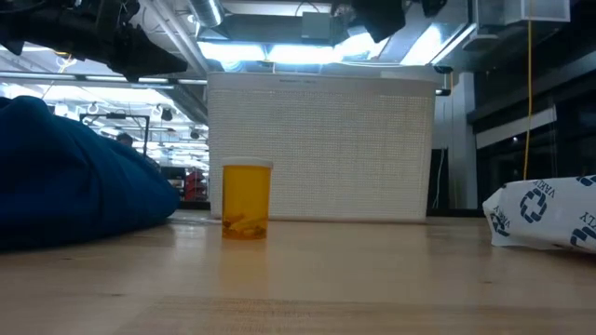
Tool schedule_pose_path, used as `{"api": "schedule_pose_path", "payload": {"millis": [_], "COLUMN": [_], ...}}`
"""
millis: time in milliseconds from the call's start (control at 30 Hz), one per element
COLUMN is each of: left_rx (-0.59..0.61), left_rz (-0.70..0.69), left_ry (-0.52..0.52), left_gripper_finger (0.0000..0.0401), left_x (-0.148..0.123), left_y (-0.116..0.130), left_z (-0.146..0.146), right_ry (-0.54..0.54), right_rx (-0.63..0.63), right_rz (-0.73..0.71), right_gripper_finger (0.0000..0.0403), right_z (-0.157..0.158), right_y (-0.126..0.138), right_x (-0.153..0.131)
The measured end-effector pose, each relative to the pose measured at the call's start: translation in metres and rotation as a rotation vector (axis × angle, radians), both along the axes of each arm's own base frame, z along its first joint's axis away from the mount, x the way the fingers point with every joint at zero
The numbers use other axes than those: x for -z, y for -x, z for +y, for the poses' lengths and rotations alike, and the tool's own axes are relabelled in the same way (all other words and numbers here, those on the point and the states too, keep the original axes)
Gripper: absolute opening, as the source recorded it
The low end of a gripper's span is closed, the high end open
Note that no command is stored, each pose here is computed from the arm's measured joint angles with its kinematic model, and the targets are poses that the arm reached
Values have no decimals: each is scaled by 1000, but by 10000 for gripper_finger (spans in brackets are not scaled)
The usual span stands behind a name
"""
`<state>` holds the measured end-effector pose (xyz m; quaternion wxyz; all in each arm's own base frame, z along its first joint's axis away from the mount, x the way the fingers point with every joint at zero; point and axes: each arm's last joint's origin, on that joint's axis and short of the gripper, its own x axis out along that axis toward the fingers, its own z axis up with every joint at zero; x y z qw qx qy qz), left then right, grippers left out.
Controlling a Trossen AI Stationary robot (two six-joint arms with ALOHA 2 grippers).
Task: Pick & place medical supplies in basket/bin
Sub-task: Put the black bandage into the white bin
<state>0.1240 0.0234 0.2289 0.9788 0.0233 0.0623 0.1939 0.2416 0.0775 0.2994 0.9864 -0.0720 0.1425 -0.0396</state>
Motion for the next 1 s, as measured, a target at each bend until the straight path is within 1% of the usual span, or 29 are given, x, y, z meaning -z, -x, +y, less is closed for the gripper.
{"api": "schedule_pose_path", "payload": {"millis": [133,233,400,600,700,833,1000], "left_rx": [0,0,0,0,0,7,15], "left_rz": [-1,0,2,-11,-11,17,40], "left_ry": [0,0,0,-1,-4,-71,-140], "left_gripper_finger": [4,4,4,4,4,4,4], "left_x": [0,0,0,-1,-1,-1,-2], "left_y": [0,0,0,0,0,0,0], "left_z": [0,0,0,0,0,0,0], "right_ry": [-2,-32,-31,4,47,84,119], "right_rx": [-4,-3,-18,-19,-19,19,91], "right_rz": [-10,-29,-58,-92,-127,-145,-96], "right_gripper_finger": [36,35,31,27,27,27,27], "right_z": [-1,0,1,-2,-5,-16,-38], "right_y": [4,6,12,13,11,9,6], "right_x": [2,-2,-9,-14,-18,-30,-41]}}
